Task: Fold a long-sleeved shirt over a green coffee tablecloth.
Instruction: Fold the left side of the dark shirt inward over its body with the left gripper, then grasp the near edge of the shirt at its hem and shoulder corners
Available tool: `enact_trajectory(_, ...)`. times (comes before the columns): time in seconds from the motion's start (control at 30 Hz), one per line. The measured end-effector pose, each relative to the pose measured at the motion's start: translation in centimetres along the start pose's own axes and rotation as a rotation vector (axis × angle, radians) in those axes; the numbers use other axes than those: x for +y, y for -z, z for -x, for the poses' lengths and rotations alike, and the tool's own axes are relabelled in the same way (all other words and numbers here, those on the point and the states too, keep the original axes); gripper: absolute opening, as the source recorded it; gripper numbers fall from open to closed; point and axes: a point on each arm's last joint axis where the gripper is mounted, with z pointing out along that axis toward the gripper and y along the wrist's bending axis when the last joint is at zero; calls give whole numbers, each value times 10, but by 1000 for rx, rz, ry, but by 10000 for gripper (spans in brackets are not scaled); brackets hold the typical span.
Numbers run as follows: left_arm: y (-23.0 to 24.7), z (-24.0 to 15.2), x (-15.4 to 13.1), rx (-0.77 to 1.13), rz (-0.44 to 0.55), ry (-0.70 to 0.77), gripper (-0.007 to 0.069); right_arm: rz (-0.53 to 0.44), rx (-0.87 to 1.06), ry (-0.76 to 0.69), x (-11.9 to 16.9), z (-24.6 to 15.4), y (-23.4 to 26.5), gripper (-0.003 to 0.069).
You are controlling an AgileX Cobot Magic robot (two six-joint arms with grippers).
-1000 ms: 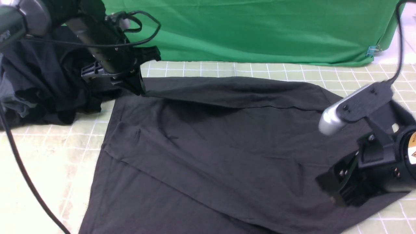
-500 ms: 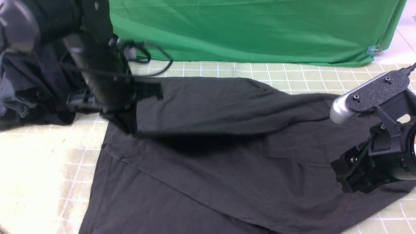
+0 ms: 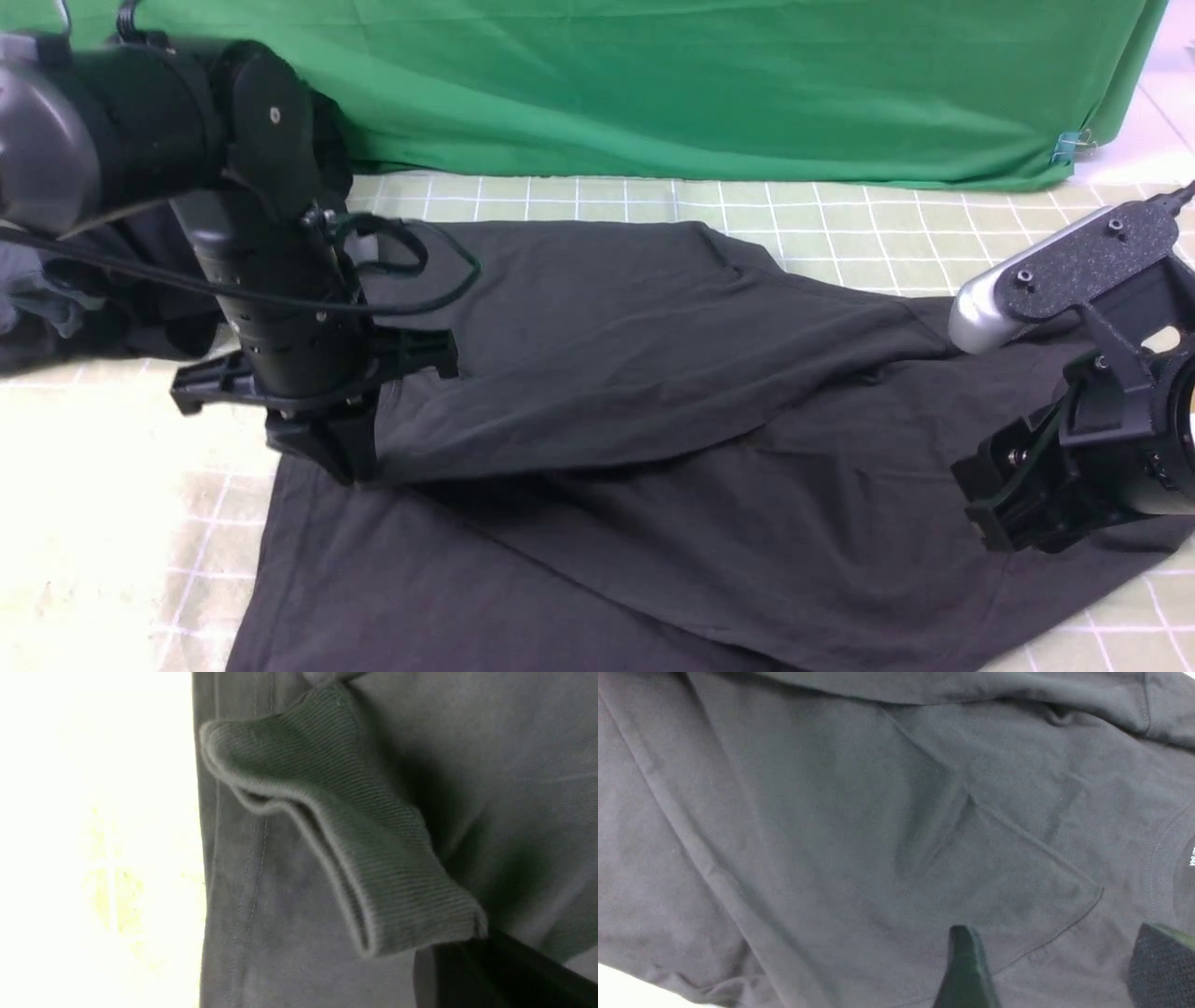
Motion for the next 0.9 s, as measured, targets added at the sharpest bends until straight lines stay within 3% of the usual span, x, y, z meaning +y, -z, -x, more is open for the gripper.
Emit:
enact_trajectory(0.13,-4,-2,1,17,7,-23,241,-14,0,-20,-3,4,3,439)
enact_trajectory(0.17,-4,-3,1,17,7,-24,251,-15,0,-22,-4,4,4,439)
enact_trajectory(0.3,-3,-4,2,29,12,-41,462,-77,-16,-95,-26,19,18,439)
enact_trajectory(0.4,2,-6,2,18,2,-64,540,-110,-21,-124,-42,24,25,439)
enact_trajectory(0.63,14,-51,8,19,-8,-108,538,-106,60,-158,-55,17,23,439)
enact_trajectory(0.77,-5,-99,18,86,55,-138,516,-44,73,-145,-49,17,22,439)
enact_trajectory(0.9,-30,-122,27,87,100,-125,515,10,58,-140,-44,19,21,439)
